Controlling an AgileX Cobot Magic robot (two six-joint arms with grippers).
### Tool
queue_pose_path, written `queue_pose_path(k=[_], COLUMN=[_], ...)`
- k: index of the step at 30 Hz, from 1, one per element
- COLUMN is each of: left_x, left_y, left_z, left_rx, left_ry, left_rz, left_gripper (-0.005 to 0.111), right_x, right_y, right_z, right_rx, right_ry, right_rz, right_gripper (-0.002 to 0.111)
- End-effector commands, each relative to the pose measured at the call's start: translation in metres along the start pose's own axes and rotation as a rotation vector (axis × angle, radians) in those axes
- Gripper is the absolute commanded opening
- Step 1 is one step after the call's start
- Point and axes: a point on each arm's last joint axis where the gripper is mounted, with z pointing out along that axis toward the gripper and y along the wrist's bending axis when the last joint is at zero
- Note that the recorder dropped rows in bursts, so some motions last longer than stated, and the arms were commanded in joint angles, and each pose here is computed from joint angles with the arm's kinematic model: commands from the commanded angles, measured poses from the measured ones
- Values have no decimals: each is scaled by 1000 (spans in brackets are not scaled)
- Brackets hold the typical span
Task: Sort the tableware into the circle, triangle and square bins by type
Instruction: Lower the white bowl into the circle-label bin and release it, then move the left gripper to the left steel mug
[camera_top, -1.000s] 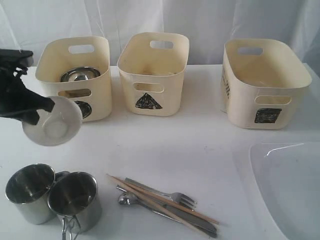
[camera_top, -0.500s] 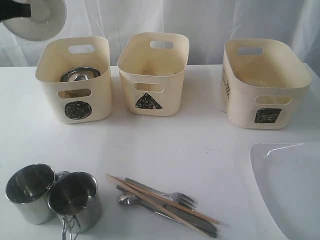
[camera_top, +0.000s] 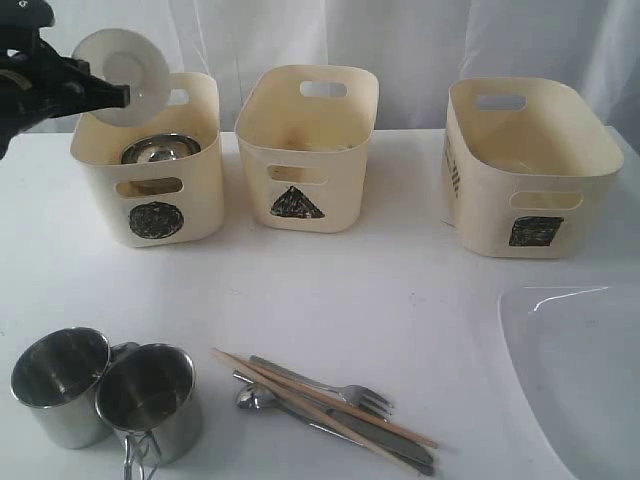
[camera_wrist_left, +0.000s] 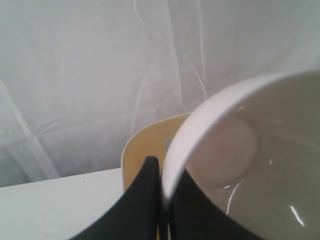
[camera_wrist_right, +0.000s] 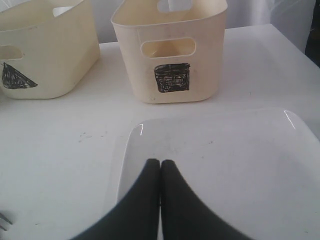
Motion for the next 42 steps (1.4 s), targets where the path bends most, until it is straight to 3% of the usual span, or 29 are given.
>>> queue_pose_path(k=[1,7,13,18,23,26,28,30,31,32,36,38,42], left_x=[-7,-8,-15,-31,-39,-58,-73,-82,-78,-73,-33,-15,6], left_y=[-3,-6,-5,-3,-1,2,5,9,11,13,11,8,3], left_z=[5,6,3,-7,-17,-32,-50,-74,-90,-105,-141,-153,-162], left_rx=[37,76,74,67,65,58,52,49,52,56,106,138,173], left_ry=[-35,-37,-58,-88,-37,-59,-35,89,251,391,950,1118,1221], left_rz=[86,179,124,124,130,133,135,136,138,142,106,74,48], left_gripper=[3,37,66,67,67,67,58,32,8,1,1,1,1], right_x=[-1,-1,-1,-1,-1,-1,-1,-1,-1,-1,-1,-1,-1], right_y=[0,0,0,0,0,0,0,0,0,0,0,0,0], right_z=[0,0,0,0,0,0,0,0,0,0,0,0,0], right_rx=[-2,-2,-2,-2,-2,-2,-2,-2,-2,-2,-2,-2,-2], right_ry=[-14,-14,-14,-14,-14,-14,-14,-14,-14,-14,-14,-14,-14], right_rz=[0,0,0,0,0,0,0,0,0,0,0,0,0], right_gripper=[0,0,0,0,0,0,0,0,0,0,0,0,0])
